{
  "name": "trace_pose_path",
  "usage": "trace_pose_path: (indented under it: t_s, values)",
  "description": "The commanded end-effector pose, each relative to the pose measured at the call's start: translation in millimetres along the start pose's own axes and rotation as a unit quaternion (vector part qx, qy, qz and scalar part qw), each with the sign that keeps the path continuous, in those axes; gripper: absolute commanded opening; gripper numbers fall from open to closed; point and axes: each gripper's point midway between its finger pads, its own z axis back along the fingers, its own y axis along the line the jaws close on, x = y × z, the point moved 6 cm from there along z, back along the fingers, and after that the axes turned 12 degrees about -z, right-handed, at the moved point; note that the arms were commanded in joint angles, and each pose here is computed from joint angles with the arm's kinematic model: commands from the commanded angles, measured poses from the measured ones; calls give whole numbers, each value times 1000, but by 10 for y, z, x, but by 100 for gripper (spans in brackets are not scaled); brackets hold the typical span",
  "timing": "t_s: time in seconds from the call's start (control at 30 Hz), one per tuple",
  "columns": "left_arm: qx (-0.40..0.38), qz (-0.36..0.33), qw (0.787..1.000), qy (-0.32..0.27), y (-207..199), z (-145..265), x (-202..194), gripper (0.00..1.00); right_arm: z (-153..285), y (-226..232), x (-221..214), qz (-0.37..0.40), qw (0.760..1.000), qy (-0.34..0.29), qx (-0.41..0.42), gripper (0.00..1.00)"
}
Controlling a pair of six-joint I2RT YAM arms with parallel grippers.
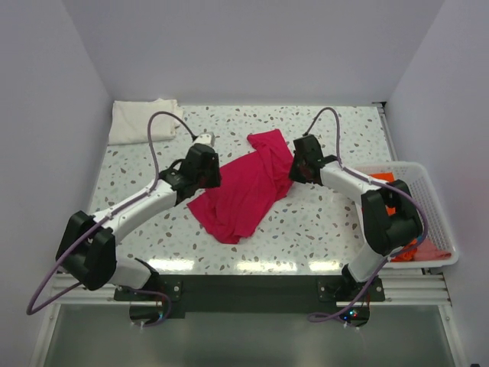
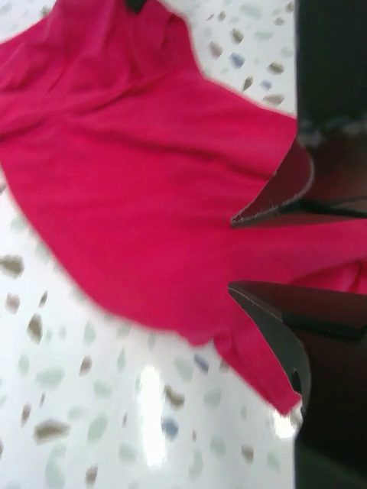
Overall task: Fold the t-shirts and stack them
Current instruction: Flatten the tshirt out
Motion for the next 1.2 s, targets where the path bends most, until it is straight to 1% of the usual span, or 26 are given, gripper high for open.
trace_pose_path:
  t_s: [0.0,0.07,0.1,0.13,0.23,0.3,0.37,0.4,0.43,0.47,0.57,0.63,0.67,0.8,0.83,0.93,1.1,1.17]
  values:
    - [-91,-77,993,6,-521,182,-133,41,79,178,69,20,999,-2,34,0]
    - [-112,-95,989,12,-668,252,-289,51,83,168,69,21,999,-3,32,0]
    - [-131,-113,985,14,-830,330,-395,53,81,159,65,22,999,-3,30,0]
    - [-139,-122,983,14,-904,365,-463,57,78,150,66,22,999,-3,29,0]
    - [-166,-162,973,17,-1231,488,-649,58,73,154,56,22,999,-2,30,0]
    - [-176,-186,966,26,-1396,520,-795,57,75,155,46,21,999,1,33,0]
    - [-181,-197,963,29,-1498,538,-853,53,72,145,35,19,999,1,32,0]
    - [-178,-207,961,36,-1551,523,-943,51,79,141,36,19,999,1,31,0]
    - [-180,-211,960,37,-1589,528,-966,44,79,121,30,19,999,0,29,0]
    - [-184,-219,957,41,-1632,540,-1029,41,88,116,32,19,999,-1,28,0]
    - [-174,-231,956,54,-1678,484,-1149,37,94,98,28,19,999,-4,26,0]
    - [-156,-241,956,69,-1675,408,-1224,37,96,95,19,17,999,-2,27,0]
    - [-137,-244,958,66,-1650,376,-1228,37,95,92,14,17,1000,-1,27,0]
    - [-99,-252,960,70,-1577,290,-1270,43,96,87,5,17,999,0,28,0]
    - [-91,-256,960,72,-1560,277,-1277,47,99,81,2,17,999,0,27,0]
    - [-70,-266,958,75,-1524,218,-1305,50,99,80,-1,17,999,0,28,0]
    - [-49,-276,956,80,-1491,145,-1353,51,95,76,-16,17,999,1,29,0]
    - [-39,-278,957,76,-1471,130,-1339,50,86,63,-21,18,999,2,27,0]
